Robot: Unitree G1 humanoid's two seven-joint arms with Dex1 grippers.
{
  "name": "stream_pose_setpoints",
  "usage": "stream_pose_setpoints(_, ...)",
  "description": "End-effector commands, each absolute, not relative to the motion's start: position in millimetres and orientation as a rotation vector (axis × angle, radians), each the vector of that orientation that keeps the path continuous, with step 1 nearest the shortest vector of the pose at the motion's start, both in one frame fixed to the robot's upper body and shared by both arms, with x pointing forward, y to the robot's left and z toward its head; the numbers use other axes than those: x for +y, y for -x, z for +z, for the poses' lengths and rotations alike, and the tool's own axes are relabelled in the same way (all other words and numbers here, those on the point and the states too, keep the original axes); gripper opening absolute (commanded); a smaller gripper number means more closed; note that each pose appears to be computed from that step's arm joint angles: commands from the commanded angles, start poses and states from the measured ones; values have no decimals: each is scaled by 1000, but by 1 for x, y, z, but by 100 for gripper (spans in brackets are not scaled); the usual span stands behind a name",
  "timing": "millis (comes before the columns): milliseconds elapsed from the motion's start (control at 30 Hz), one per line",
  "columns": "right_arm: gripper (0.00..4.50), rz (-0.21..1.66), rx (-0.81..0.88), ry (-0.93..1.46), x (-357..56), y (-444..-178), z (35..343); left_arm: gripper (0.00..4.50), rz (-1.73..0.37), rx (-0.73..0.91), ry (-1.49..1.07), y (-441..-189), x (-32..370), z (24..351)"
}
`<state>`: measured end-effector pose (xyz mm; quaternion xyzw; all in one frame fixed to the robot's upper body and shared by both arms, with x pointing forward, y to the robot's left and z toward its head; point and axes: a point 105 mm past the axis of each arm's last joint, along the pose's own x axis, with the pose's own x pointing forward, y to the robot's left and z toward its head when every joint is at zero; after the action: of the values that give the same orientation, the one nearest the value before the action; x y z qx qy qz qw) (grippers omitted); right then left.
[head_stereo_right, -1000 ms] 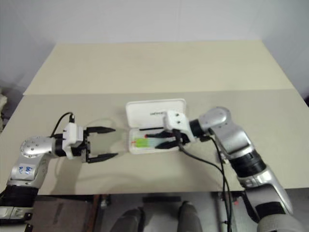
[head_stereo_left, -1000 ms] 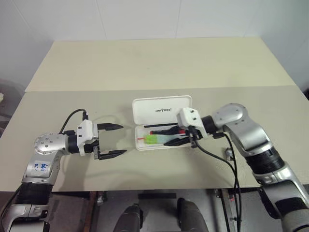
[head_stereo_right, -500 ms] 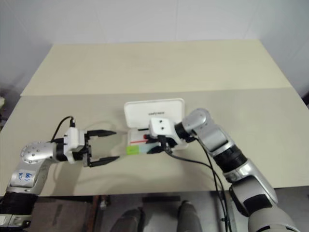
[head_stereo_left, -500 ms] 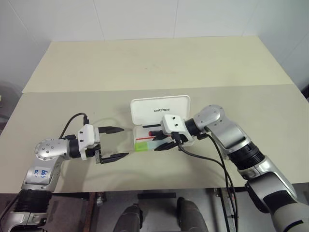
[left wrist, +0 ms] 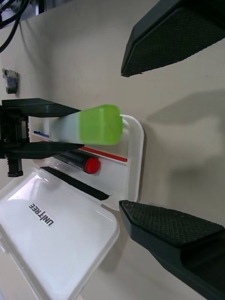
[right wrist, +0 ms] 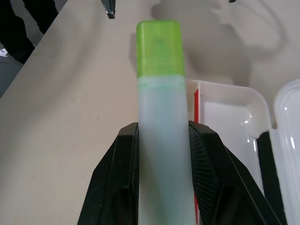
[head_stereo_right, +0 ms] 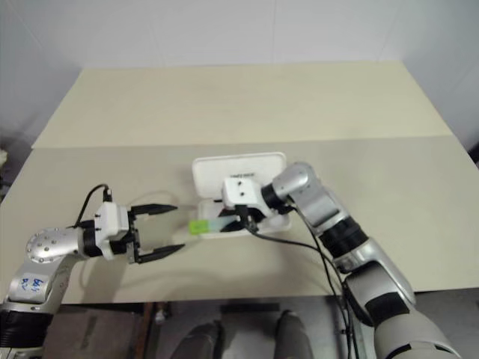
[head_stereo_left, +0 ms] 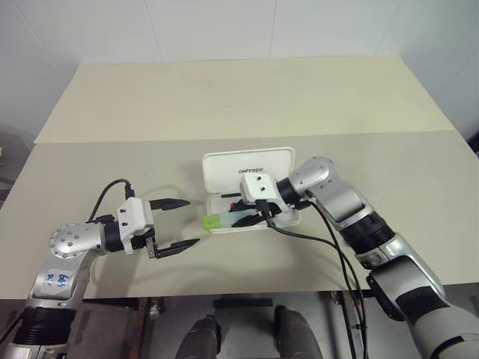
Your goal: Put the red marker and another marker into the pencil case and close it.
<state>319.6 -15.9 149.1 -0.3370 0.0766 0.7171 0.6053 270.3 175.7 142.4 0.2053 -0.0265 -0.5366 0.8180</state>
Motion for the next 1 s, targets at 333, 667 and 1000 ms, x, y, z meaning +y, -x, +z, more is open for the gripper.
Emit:
stream_pose_setpoints(333, 448, 1642, 74, 848, -11, -326, 171, 450, -1126, -105, -462, -270, 176, 157)
stream_pose_setpoints(667, 448, 1636, 44, 810, -18, -320, 183, 450, -1151, -103, -465, -275, 173, 157)
stream_pose_setpoints(1000, 448, 1641, -60, 706, -76, -299, 206, 450, -1160, -88, -494, -281, 177, 155)
